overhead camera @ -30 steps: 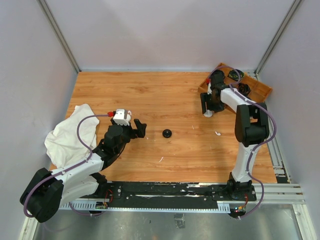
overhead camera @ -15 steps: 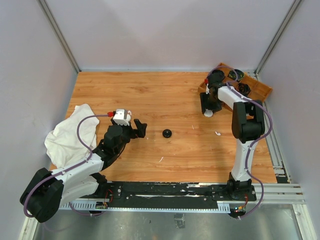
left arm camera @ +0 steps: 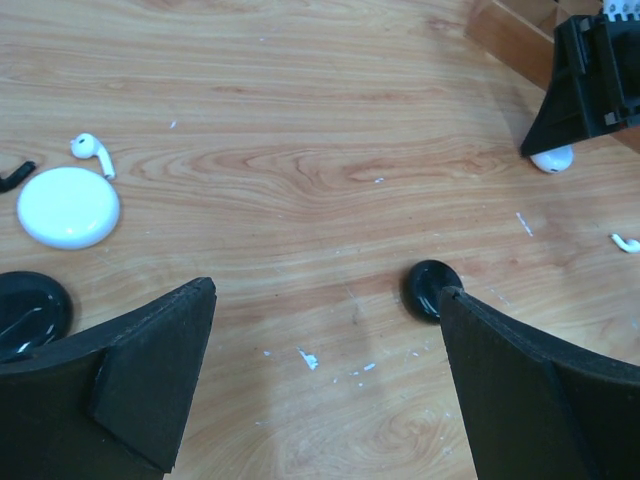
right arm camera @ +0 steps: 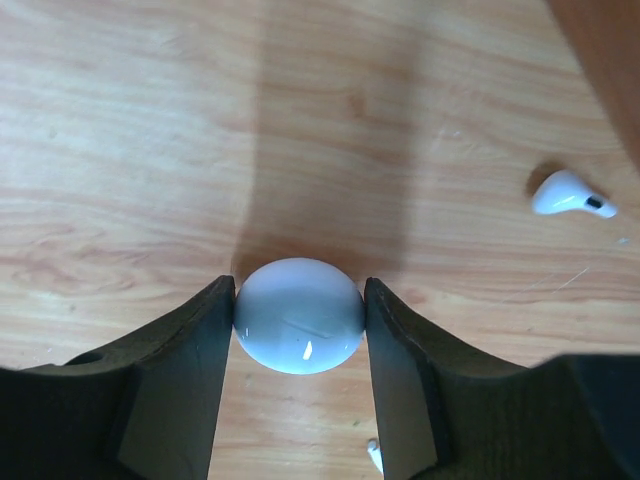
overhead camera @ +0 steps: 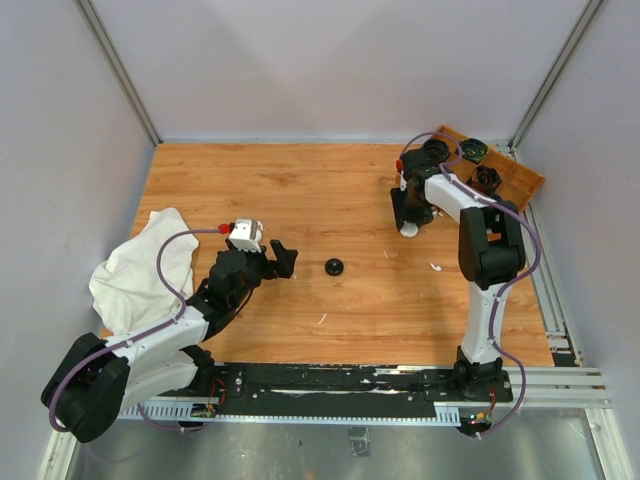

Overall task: Insert the wireless bluetooth earbuds into the charging case
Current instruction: Pick up the charging case at the center of the board.

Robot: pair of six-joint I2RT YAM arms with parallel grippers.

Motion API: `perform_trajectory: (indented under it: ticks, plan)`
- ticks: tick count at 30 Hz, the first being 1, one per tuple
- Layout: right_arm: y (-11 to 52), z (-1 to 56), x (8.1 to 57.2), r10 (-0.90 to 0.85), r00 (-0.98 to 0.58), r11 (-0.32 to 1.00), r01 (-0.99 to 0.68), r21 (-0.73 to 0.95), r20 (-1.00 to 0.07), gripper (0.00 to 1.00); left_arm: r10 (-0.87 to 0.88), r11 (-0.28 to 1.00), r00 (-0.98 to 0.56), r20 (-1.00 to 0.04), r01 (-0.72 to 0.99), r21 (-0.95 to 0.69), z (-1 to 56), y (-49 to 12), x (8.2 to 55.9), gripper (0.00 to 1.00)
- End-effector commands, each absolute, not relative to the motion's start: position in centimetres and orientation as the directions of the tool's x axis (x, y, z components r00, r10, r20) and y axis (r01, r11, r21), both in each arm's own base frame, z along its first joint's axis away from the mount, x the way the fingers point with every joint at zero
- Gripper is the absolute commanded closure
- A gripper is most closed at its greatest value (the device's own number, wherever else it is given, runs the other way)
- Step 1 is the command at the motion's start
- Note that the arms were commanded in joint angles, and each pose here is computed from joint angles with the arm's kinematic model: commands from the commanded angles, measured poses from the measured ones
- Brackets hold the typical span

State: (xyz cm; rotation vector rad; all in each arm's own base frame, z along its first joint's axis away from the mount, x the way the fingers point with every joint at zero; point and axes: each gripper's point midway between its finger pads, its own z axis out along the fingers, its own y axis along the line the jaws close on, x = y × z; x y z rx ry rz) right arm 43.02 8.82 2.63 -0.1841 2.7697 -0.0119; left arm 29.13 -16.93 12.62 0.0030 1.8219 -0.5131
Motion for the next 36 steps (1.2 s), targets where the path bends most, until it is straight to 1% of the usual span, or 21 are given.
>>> perform_trajectory:
  ticks: [1,6,11,17,21,25,30,36]
  plan:
    - [10.6,5.8,42.0,-0.131,-0.896,0.991,-0.131,-0.029,-0.425,0.56,-0.309,0.861,-0.300,-0.902,0.315,-0.400,14.1,-18.1,29.1,0.01]
    - [13.1,8.4,41.0,-0.157,-0.851,0.985,-0.171,-0.019,-0.501,0.56,-0.340,0.812,-0.328,-0.881,0.370,-0.451,15.0,-19.6,28.6,0.01]
    - [15.8,10.8,39.6,-0.157,-0.804,0.980,-0.200,0.012,-0.573,0.56,-0.391,0.733,-0.388,-0.835,0.417,-0.537,16.0,-21.4,27.7,0.01]
    - [19.9,13.8,37.5,-0.135,-0.743,0.967,-0.243,0.076,-0.656,0.56,-0.453,0.637,-0.450,-0.770,0.440,-0.633,17.1,-22.8,26.6,0.01]
    - [23.0,15.9,35.8,-0.132,-0.699,0.948,-0.296,0.117,-0.703,0.55,-0.485,0.582,-0.477,-0.733,0.449,-0.678,17.9,-23.6,26.3,0.02]
    - [24.9,17.9,34.3,-0.109,-0.653,0.935,-0.323,0.146,-0.749,0.55,-0.501,0.535,-0.502,-0.705,0.460,-0.708,18.5,-24.5,26.1,0.03]
    - [26.9,19.9,32.6,-0.047,-0.615,0.914,-0.344,0.214,-0.787,0.55,-0.531,0.487,-0.517,-0.672,0.463,-0.741,19.4,-25.3,26.2,0.07]
    - [29.1,21.0,30.7,0.029,-0.608,0.881,-0.360,0.308,-0.794,0.55,-0.567,0.437,-0.503,-0.652,0.488,-0.756,20.7,-26.3,26.3,0.12]
